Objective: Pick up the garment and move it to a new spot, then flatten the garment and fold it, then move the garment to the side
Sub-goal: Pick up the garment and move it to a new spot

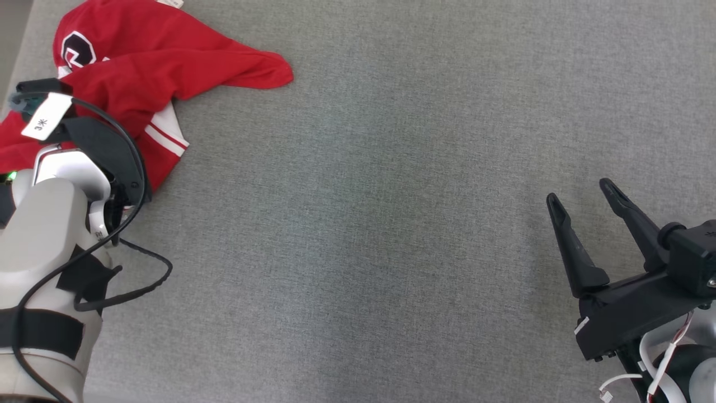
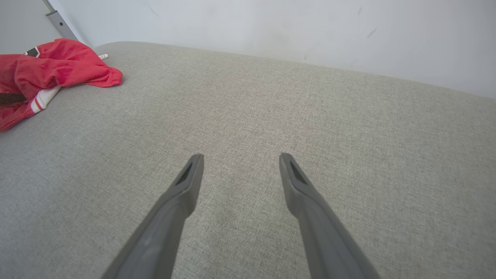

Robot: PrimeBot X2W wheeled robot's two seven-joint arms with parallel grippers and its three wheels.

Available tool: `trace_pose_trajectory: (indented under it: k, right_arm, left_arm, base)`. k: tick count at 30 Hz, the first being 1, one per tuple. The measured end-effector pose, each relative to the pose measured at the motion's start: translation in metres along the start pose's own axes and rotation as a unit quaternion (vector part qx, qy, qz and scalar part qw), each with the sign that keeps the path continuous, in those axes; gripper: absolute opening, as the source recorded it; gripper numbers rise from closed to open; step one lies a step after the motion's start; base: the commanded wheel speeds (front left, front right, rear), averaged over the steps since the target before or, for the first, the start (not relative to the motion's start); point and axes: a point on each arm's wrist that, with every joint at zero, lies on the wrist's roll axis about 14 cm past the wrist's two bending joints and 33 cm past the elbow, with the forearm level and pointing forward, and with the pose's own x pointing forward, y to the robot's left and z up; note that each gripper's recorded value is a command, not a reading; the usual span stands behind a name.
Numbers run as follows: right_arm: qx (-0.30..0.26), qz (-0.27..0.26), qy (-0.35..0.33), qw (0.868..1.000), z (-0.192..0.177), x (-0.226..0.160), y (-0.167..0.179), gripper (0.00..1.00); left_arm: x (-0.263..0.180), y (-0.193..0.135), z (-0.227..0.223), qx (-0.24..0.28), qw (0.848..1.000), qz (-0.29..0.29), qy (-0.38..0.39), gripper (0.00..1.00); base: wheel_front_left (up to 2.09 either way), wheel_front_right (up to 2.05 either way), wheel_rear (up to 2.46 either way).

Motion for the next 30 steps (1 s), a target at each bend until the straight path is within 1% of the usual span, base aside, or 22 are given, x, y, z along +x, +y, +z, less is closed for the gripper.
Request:
trace_pose_trajectory:
  k: [2, 4, 7, 11, 18, 21, 26, 27, 30]
  right_arm:
    - [0.001, 0.003, 0.0, 1.0, 0.0, 0.001, 0.003, 1.0]
    - [0.005, 0.007, -0.001, 1.0, 0.001, 0.001, 0.008, 1.0]
    - [0.008, 0.008, 0.002, 1.0, -0.001, 0.001, 0.01, 1.0]
    - [0.021, 0.012, -0.008, 1.0, 0.004, 0.001, 0.015, 1.0]
    - [0.039, 0.022, -0.028, 0.999, 0.013, -0.003, 0.032, 1.0]
    - [0.043, 0.02, -0.045, 0.998, 0.023, -0.009, 0.035, 1.0]
    - [0.053, 0.013, -0.075, 0.996, 0.037, -0.021, 0.039, 1.0]
    - [0.061, 0.011, -0.086, 0.994, 0.042, -0.027, 0.041, 1.0]
    - [0.062, 0.003, -0.099, 0.993, 0.048, -0.037, 0.04, 1.0]
  left_arm:
    - [-0.002, 0.001, 0.0, 0.0, 1.0, -0.001, -0.002, 0.0]
    - [-0.007, -0.003, 0.004, -0.024, 1.0, -0.008, -0.013, 0.0]
    - [-0.01, -0.006, 0.005, -0.038, 0.999, -0.016, -0.02, 0.0]
    - [-0.021, -0.01, 0.012, -0.045, 0.998, -0.03, -0.039, 0.0]
    - [-0.046, -0.001, 0.028, -0.049, 0.995, -0.04, -0.083, 0.0]
    - [-0.06, 0.0, 0.042, -0.055, 0.991, -0.049, -0.113, 0.0]
    - [-0.088, -0.021, 0.068, -0.057, 0.981, -0.089, -0.161, 0.0]
    - [-0.1, -0.03, 0.078, -0.056, 0.977, -0.106, -0.179, 0.0]
    - [-0.117, -0.045, 0.091, -0.048, 0.969, -0.129, -0.204, 0.0]
  base:
    - [0.0, 0.0, 0.0]
    - [0.0, 0.0, 0.0]
    - [0.0, 0.0, 0.0]
    - [0.0, 0.0, 0.0]
    - [0.0, 0.0, 0.0]
    - [0.0, 0.0, 0.0]
    - [0.0, 0.0, 0.0]
    - [0.0, 0.0, 0.0]
    - [0.0, 0.0, 0.0]
